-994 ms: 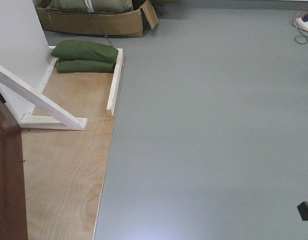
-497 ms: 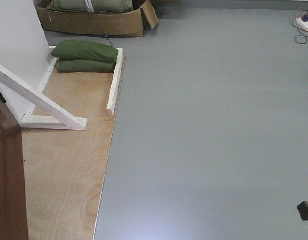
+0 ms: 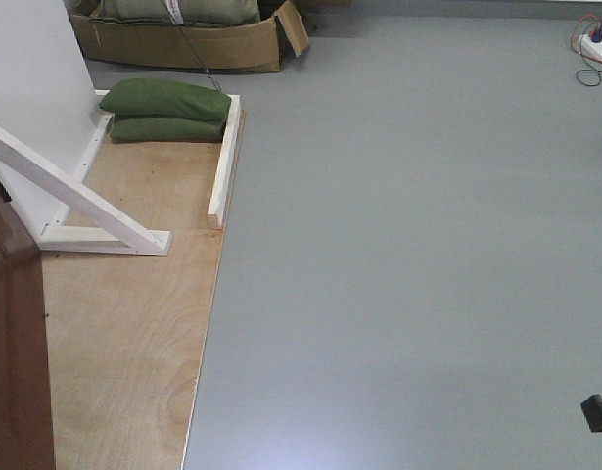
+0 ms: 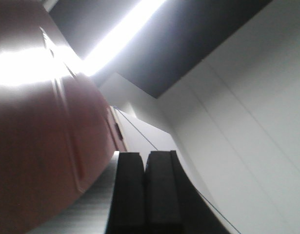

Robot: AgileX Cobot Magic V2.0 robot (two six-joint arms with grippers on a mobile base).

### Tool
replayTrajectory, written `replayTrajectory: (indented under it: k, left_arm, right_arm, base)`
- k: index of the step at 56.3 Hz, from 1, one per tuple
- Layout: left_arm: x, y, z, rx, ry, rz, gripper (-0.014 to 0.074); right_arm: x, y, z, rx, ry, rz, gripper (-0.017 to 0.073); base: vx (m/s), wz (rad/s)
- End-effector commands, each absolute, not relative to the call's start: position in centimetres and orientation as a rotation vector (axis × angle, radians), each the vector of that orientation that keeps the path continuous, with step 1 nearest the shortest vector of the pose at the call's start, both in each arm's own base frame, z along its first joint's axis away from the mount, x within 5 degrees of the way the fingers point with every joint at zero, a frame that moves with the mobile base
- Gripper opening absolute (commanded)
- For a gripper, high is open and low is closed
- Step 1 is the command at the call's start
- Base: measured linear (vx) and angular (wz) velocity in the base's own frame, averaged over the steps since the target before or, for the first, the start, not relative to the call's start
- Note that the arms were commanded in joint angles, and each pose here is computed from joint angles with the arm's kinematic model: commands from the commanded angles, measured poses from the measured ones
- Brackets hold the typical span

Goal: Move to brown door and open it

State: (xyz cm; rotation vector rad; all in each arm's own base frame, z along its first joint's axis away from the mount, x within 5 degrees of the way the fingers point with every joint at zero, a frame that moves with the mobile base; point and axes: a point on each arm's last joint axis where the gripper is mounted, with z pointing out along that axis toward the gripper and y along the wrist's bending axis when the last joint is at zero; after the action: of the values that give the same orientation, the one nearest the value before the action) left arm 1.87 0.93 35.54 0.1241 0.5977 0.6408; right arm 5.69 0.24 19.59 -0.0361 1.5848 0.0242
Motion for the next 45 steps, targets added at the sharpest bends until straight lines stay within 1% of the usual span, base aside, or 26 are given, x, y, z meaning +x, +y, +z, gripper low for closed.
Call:
replayTrajectory:
  k: [1, 13, 21, 45]
  left_arm:
    - [0.6, 1.7, 37.0, -0.006, 0.472, 0.674, -0.0003]
    - [-1.4, 3.7, 37.1, -0.311, 0.321, 0.65, -0.0003]
    - [-2.3, 4.7, 36.8, -0.459, 0.273, 0.643, -0.0003]
    - [-1.8, 6.8, 35.1, -0.729, 0.405, 0.544, -0.0003]
  right_arm:
    - [5.6, 0.2, 20.2, -0.034, 1.497, 0.007, 0.0]
    - [5.6, 0.2, 20.2, -0.034, 1.497, 0.007, 0.0]
    - [5.6, 0.2, 20.2, -0.034, 1.497, 0.007, 0.0]
    - [5.6, 0.2, 20.2, -0.034, 1.497, 0.007, 0.0]
  base:
    - [0.0, 0.0]
    - [0.0, 0.0]
    - [0.0, 0.0]
    - [0.0, 0.0]
